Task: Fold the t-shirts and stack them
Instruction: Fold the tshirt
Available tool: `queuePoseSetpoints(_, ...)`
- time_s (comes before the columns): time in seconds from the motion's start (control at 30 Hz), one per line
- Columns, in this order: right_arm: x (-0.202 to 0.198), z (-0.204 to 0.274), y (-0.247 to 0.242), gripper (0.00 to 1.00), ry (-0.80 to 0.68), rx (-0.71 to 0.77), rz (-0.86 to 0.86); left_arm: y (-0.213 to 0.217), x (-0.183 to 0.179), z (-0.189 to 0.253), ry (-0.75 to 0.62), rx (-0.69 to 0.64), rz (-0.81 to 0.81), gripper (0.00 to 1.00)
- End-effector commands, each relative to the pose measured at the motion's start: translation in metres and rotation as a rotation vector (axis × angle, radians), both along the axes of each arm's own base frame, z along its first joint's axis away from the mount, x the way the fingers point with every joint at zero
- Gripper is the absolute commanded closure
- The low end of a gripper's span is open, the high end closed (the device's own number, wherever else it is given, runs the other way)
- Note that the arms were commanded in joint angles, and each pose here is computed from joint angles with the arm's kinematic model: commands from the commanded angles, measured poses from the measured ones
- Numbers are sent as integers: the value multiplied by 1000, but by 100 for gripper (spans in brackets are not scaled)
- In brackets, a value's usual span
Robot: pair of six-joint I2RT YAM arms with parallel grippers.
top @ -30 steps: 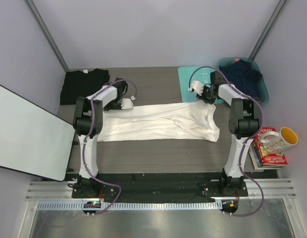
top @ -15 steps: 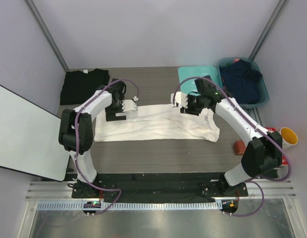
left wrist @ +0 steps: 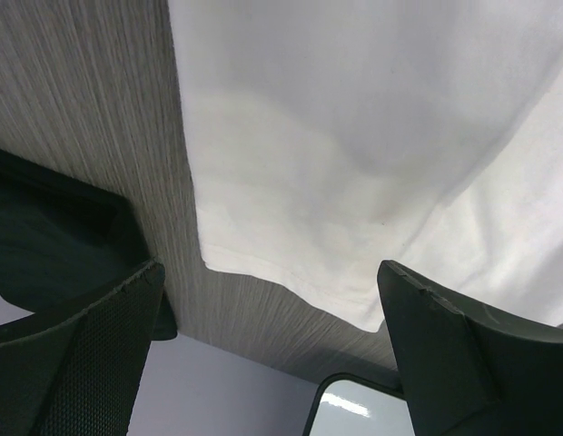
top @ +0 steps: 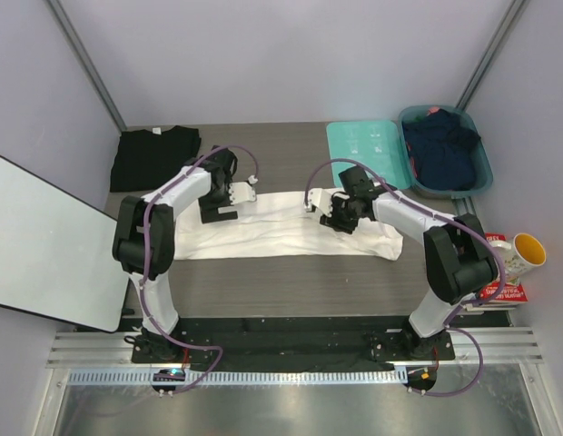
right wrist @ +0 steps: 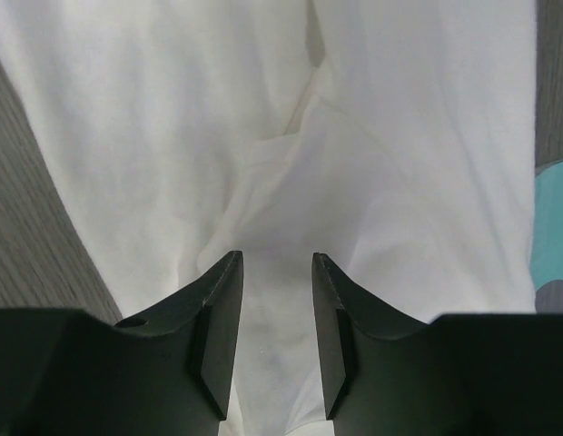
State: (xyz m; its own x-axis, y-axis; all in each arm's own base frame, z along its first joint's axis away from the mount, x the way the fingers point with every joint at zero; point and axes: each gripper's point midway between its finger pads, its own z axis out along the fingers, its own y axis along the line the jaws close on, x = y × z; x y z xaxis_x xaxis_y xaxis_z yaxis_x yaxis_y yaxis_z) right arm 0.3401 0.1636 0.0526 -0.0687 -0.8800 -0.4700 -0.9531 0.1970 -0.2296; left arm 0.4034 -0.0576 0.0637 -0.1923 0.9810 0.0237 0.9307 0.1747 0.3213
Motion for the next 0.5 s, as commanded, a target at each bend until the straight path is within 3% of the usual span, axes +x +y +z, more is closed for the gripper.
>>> queuePoseSetpoints(0.0, 26, 24, 25, 58, -91, 72, -3, -7, 15, 12, -66, -21, 23, 0)
queuePoseSetpoints(0.47, 4, 6, 37, 58, 4, 88, 20, -6, 15, 5, -61, -14, 32, 0)
